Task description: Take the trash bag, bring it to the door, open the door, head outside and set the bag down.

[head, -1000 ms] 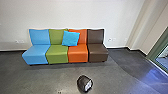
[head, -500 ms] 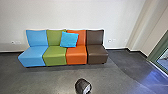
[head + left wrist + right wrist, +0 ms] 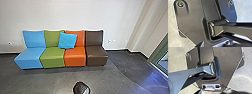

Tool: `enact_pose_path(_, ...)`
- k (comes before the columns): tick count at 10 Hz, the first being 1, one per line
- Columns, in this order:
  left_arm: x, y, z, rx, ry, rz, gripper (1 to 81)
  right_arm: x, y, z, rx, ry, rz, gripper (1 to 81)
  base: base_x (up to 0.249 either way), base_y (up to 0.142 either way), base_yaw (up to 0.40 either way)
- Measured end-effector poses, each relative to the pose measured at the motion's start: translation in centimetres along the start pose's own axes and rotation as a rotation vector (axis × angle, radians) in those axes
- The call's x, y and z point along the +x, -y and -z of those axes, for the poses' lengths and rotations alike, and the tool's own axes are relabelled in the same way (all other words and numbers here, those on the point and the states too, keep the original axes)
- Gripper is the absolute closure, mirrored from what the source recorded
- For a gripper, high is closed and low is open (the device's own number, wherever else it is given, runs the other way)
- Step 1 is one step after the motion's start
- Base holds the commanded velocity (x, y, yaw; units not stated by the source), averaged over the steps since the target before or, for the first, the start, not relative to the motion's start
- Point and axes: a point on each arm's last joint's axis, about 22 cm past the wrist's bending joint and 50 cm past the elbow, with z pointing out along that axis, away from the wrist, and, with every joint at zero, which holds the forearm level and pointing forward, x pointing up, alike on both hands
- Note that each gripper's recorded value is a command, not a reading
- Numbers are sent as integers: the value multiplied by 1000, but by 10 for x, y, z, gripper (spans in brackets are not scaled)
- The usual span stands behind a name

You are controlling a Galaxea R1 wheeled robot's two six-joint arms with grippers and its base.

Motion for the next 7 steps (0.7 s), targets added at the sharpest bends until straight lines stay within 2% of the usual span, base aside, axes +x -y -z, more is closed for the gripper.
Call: enact_pose_path(7, 1, -1, 0, -2, -2, 0, 10, 0, -5, 0, -13, -1, -1, 10, 117, 0, 0)
